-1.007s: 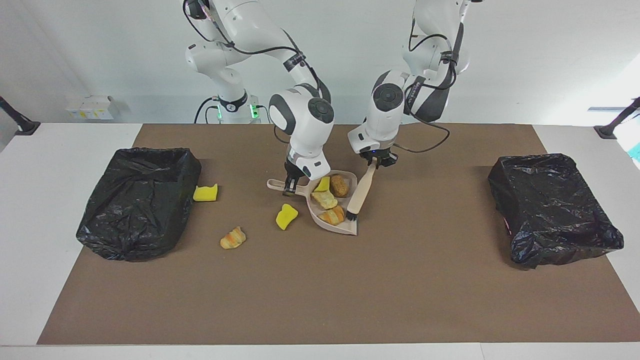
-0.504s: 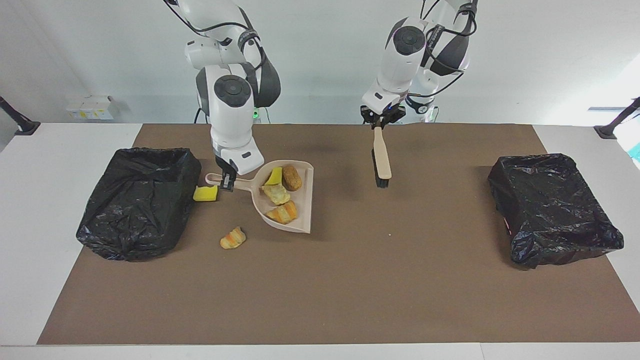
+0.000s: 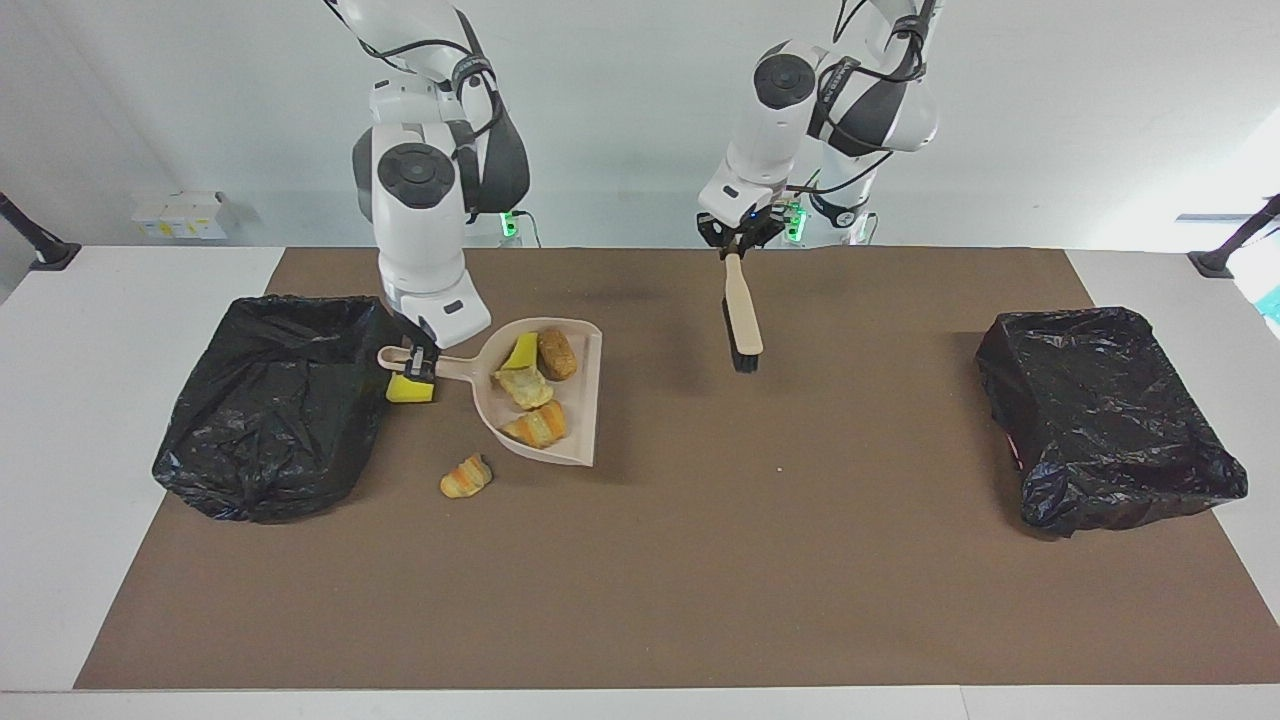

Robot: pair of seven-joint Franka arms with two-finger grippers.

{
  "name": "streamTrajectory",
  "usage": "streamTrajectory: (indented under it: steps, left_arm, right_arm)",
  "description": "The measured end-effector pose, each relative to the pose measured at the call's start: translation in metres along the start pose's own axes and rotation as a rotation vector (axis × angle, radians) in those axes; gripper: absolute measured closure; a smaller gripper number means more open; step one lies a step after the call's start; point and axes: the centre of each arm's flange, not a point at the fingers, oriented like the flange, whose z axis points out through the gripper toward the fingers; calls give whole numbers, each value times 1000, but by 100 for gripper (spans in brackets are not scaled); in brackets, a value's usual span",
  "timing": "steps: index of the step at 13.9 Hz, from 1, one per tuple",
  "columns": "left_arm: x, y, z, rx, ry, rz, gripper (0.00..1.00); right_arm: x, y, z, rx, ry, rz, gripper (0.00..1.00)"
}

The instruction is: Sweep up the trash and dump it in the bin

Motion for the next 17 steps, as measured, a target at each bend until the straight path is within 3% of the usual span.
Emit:
streamTrajectory:
  steps: [4, 7, 14, 17]
  left_arm:
    - [-2, 6, 9, -58, -6, -23, 74]
    - [-1, 5, 14, -61, -8, -30, 74]
    - [5, 8, 28, -59, -8, -39, 74]
    - [5, 10, 38, -46, -20, -37, 74]
  right_arm:
    - [-102, -3, 11, 5, -10, 157, 67]
    - [-155, -9, 14, -9, -112, 198, 67]
    - [-168, -10, 7, 5, -394, 98, 67]
    - [-150, -12, 4, -14, -527, 105, 67]
